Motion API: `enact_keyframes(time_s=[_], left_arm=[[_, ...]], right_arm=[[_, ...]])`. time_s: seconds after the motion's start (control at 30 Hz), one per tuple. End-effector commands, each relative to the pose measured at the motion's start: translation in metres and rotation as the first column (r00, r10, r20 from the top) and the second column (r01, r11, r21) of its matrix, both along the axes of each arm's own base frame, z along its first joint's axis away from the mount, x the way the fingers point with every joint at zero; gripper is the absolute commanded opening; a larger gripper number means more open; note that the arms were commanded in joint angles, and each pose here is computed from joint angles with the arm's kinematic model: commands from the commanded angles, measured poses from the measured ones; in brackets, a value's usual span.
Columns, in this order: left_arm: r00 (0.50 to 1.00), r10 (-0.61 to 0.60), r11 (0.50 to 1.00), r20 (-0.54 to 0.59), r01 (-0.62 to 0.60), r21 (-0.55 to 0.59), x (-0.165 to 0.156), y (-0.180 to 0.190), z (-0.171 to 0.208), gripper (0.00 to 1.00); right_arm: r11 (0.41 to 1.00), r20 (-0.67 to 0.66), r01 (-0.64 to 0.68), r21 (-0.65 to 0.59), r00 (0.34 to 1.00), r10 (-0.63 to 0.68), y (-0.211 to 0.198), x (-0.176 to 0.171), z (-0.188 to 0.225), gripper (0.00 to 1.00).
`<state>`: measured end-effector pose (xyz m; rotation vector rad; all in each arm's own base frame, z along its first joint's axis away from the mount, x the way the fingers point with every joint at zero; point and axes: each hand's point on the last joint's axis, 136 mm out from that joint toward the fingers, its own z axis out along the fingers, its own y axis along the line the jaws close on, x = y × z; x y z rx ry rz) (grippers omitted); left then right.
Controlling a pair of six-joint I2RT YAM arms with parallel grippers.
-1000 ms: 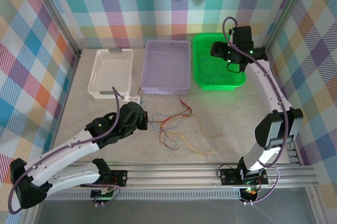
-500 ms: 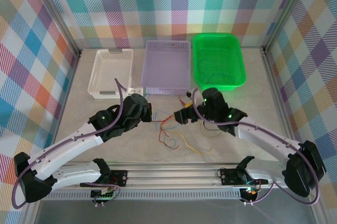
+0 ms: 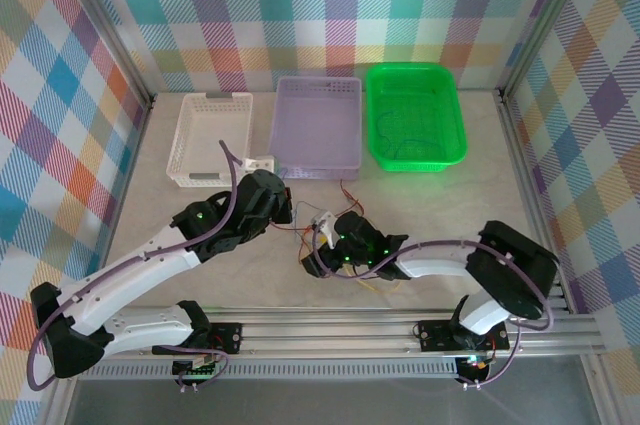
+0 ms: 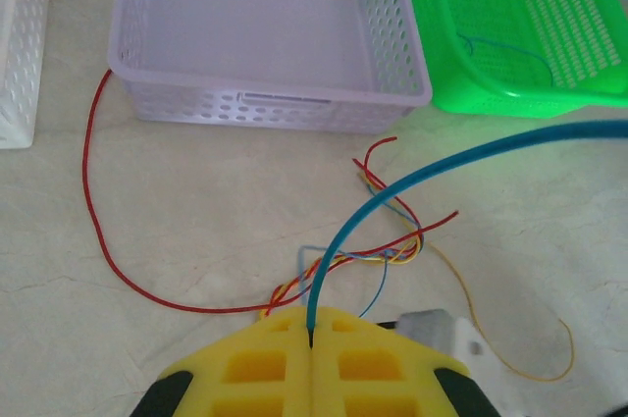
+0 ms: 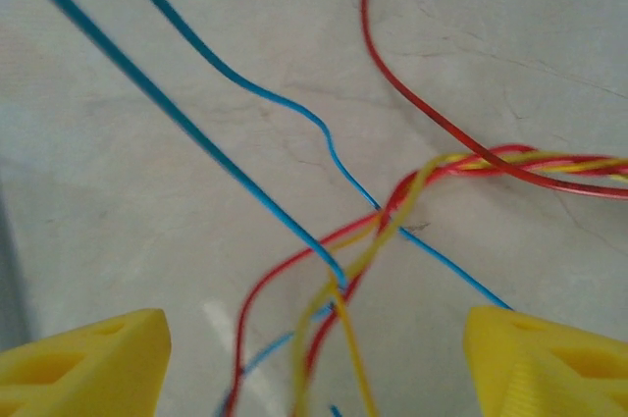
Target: Untangle the cables
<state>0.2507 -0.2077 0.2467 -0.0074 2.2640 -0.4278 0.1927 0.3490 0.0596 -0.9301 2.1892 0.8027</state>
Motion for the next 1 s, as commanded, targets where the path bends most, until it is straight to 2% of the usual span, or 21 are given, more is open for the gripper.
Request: enact_keyframes(time_s=[0.0,0.1,0.27,0.3,0.43,0.57,0.8,0.97], left_arm=[[0.999,0.046,0.999,0.017,-0.046,-0.001,0.001,0.012,0.012,0.0],[0.998,0.06,0.998,0.022,-0.06,0.011,0.0,0.02,0.015,0.0],[0.996,0.081,0.996,0.032,-0.082,0.036,0.001,0.035,0.024,0.0],[0.995,0.09,0.995,0.036,-0.091,0.042,0.001,0.039,0.027,0.0],[0.992,0.119,0.99,0.049,-0.123,0.073,0.002,0.06,0.04,0.0],[0.989,0.13,0.986,0.064,-0.136,0.097,0.001,0.075,0.055,0.0],[0.983,0.135,0.979,0.124,-0.152,0.138,-0.001,0.098,0.097,0.0],[0.973,0.144,0.973,0.181,-0.172,0.152,-0.004,0.11,0.128,0.0]], right_arm=[[0.999,0.052,0.045,0.006,0.998,-0.046,0.009,0.018,0.002,0.59],[0.994,0.064,0.105,-0.027,0.993,-0.103,0.001,0.025,-0.005,0.36],[0.977,0.087,0.187,-0.1,0.98,-0.178,-0.02,0.036,-0.011,0.09],[0.97,0.091,0.215,-0.118,0.975,-0.205,-0.026,0.039,-0.012,0.01],[0.917,0.041,0.361,-0.169,0.932,-0.36,-0.064,0.055,-0.021,0.0],[0.883,-0.01,0.444,-0.151,0.893,-0.451,-0.091,0.063,-0.021,0.0],[0.743,-0.08,0.646,-0.174,0.743,-0.664,-0.154,0.082,-0.025,0.0],[0.662,-0.111,0.718,-0.216,0.655,-0.747,-0.183,0.081,-0.035,0.0]])
